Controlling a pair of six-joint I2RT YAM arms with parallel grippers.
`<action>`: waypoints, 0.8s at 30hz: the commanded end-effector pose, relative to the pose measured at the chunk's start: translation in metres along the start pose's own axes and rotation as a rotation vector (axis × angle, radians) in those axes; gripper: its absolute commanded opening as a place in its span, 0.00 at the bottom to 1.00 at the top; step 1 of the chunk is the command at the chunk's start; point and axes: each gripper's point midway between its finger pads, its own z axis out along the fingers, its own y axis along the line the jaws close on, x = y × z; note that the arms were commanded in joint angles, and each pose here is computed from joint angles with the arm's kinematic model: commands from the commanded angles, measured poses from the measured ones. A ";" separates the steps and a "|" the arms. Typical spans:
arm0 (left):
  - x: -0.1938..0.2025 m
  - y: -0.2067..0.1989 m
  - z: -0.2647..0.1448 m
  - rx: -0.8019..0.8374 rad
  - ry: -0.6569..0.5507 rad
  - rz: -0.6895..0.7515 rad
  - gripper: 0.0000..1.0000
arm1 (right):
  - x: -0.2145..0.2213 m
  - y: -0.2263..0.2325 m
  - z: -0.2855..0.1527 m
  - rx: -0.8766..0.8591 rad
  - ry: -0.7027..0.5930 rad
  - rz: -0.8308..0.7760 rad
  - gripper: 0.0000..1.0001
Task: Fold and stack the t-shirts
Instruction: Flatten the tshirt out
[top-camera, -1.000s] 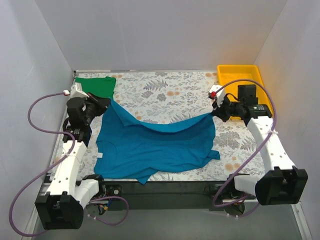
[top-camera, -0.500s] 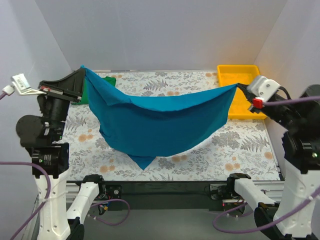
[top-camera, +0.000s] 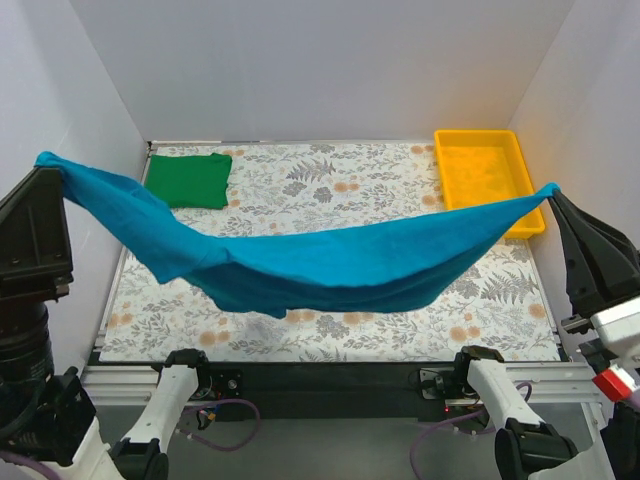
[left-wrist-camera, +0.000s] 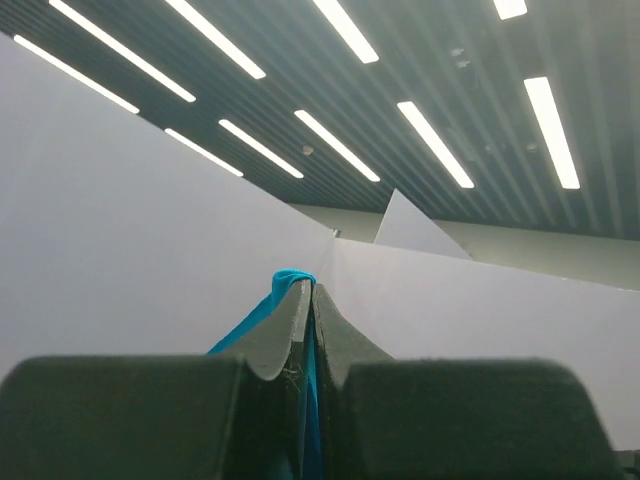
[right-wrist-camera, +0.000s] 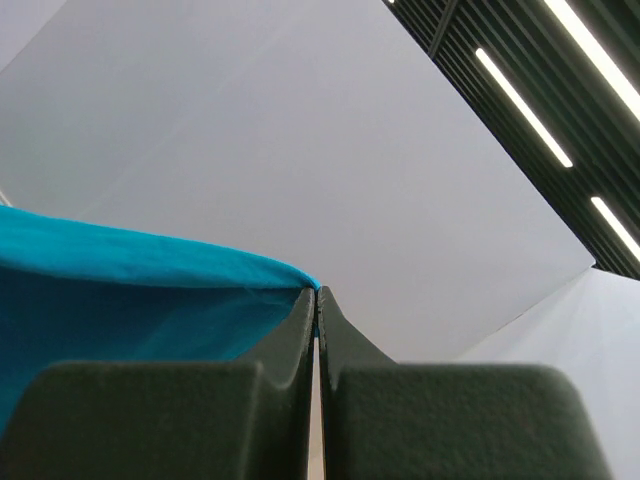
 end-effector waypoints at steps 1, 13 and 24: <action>0.003 0.010 0.012 -0.029 0.007 -0.017 0.00 | -0.005 -0.011 0.004 0.051 -0.014 0.027 0.01; 0.083 0.118 0.001 -0.269 0.143 -0.033 0.00 | 0.107 0.029 0.034 -0.060 0.140 0.157 0.01; 0.302 0.343 -0.139 -0.718 0.536 -0.130 0.00 | 0.316 0.195 0.035 -0.344 0.320 0.516 0.01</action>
